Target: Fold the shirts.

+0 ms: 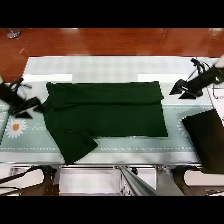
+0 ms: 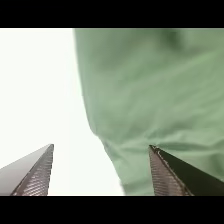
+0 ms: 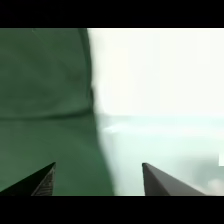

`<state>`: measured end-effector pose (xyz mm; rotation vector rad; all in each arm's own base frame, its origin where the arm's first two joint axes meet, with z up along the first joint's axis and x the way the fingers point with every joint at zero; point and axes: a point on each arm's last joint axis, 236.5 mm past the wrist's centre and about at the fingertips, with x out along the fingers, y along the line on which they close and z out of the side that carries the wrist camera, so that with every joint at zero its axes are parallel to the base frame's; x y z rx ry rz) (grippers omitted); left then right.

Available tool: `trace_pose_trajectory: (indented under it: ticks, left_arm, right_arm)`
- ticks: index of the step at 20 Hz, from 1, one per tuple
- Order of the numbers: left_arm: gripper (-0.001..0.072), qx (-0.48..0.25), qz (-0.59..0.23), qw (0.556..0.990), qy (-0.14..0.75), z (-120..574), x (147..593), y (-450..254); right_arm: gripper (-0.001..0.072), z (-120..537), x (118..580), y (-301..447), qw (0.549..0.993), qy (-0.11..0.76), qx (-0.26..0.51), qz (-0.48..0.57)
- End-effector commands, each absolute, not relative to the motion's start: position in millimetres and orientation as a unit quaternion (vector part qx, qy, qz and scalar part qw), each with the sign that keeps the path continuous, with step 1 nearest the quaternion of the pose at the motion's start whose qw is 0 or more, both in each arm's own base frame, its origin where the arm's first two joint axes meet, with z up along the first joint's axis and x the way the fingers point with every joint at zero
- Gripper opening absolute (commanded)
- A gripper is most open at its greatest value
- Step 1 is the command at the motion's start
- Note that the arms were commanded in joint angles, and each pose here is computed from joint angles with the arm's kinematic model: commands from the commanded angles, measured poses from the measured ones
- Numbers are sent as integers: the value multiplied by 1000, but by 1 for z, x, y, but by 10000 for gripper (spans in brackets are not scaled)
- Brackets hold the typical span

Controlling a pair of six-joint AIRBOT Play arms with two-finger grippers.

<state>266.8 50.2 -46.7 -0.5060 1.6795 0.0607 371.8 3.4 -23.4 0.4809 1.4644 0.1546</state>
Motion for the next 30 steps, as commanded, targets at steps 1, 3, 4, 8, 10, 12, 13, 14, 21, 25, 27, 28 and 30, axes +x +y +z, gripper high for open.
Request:
trace_pose_trajectory:
  ticks: [1, 3, 4, 8, 10, 12, 13, 14, 21, 25, 27, 28, 30]
  left_arm:
    - [702, -405, 23, 634, 658, -57, 231, 31]
    - [702, -443, 45, 611, 655, -74, 205, 26]
    - [702, -448, 41, 606, 656, -80, 198, 19]
    - [702, -468, -20, 604, 645, -88, 199, -23]
    - [703, -455, -25, 599, 658, -99, 191, -36]
    - [702, -439, -37, 604, 664, -104, 190, -47]
    - [702, -429, -41, 609, 666, -106, 191, -50]
    - [701, -418, -44, 615, 667, -108, 193, -52]
    - [23, -367, -109, 641, 665, -105, 201, -83]
    - [23, -375, -114, 640, 660, -102, 204, -86]
    - [23, -375, -115, 639, 661, -102, 203, -86]
    - [23, -375, -115, 639, 661, -102, 203, -86]
    - [23, -376, -116, 638, 662, -101, 202, -87]
  right_arm:
    - [623, -22, 352, 32, 763, 563, 307, 82]
    - [623, -26, 334, 61, 758, 545, 343, 107]
    - [623, -29, 327, 72, 752, 544, 352, 118]
    - [623, -38, 310, 107, 738, 564, 339, 150]
    - [623, -33, 314, 117, 737, 555, 351, 158]
    - [623, -27, 322, 110, 739, 543, 369, 150]
    - [623, -23, 324, 101, 739, 540, 375, 146]
    - [623, -17, 325, 88, 737, 540, 381, 141]
    - [623, -61, 216, -20, 641, 682, 351, -2]
    - [623, -92, 185, 24, 597, 715, 363, 11]
    - [623, -103, 180, 38, 589, 732, 343, 23]
    - [623, -107, 185, 44, 591, 732, 338, 28]
    - [623, -112, 205, 57, 602, 714, 356, 33]
